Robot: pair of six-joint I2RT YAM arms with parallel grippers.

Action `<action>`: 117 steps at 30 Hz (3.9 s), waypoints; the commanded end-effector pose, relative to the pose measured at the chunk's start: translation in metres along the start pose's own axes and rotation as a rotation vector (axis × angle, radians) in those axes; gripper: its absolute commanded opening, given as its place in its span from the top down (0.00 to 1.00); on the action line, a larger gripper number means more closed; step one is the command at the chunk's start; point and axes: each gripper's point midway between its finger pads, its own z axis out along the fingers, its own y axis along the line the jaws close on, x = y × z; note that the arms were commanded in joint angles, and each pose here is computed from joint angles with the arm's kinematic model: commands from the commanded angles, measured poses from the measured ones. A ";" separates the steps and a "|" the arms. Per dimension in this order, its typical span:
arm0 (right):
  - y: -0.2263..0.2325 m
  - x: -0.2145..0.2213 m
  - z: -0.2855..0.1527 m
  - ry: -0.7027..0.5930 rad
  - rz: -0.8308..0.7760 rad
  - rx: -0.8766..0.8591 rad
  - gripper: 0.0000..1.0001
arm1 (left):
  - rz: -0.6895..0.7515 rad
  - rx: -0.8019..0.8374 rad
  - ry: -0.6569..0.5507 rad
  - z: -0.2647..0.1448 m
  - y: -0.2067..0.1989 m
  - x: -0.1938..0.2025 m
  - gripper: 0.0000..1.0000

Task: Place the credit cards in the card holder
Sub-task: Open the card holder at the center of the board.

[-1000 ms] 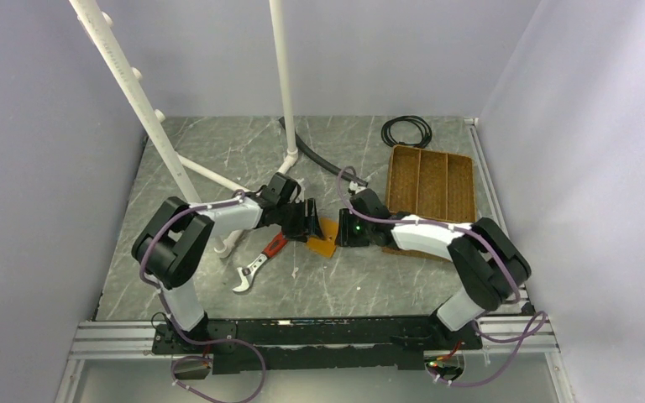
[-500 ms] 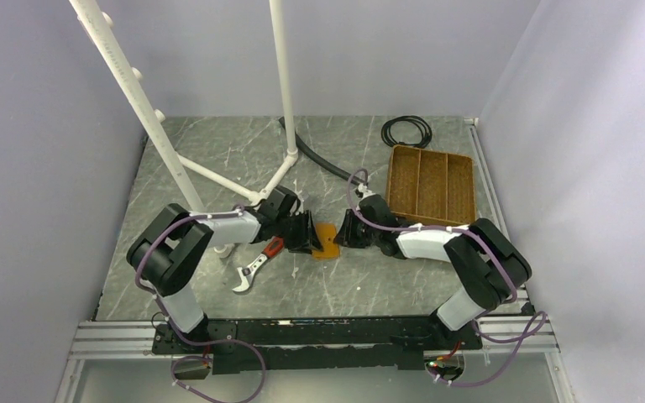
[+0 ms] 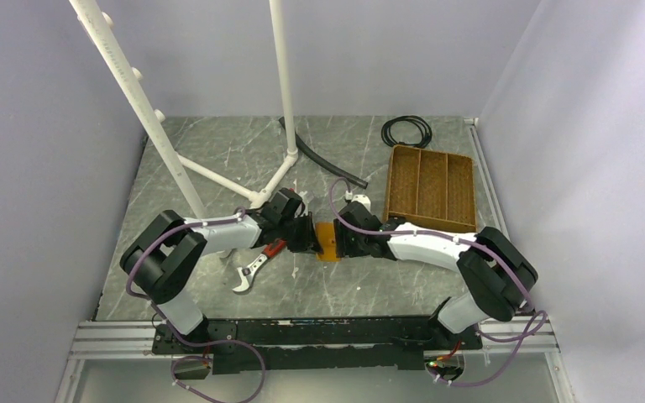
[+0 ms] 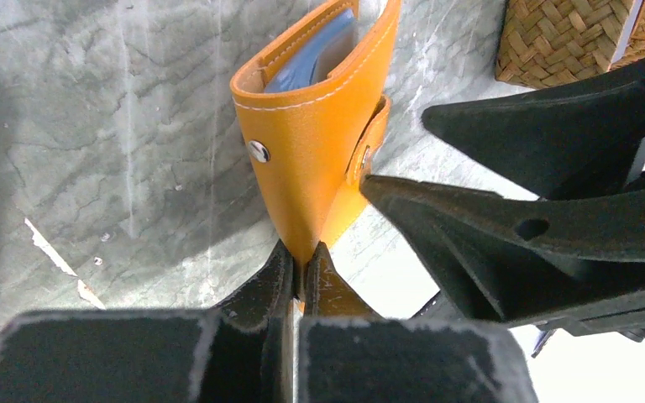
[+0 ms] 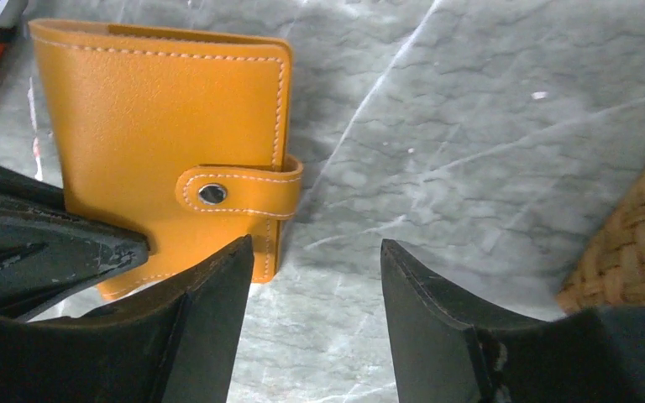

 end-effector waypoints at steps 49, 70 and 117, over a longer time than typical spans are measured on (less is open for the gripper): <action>0.016 -0.030 -0.043 -0.191 0.081 -0.217 1.00 | 0.102 -0.092 -0.049 -0.052 -0.011 -0.005 0.24; 0.009 -0.045 0.013 -0.219 -0.124 0.099 0.41 | 0.027 -0.128 -0.182 -0.079 -0.009 0.001 0.31; 0.067 -0.041 -0.072 -0.179 -0.016 -0.333 1.00 | -0.022 -0.176 -0.143 -0.049 -0.009 -0.011 0.22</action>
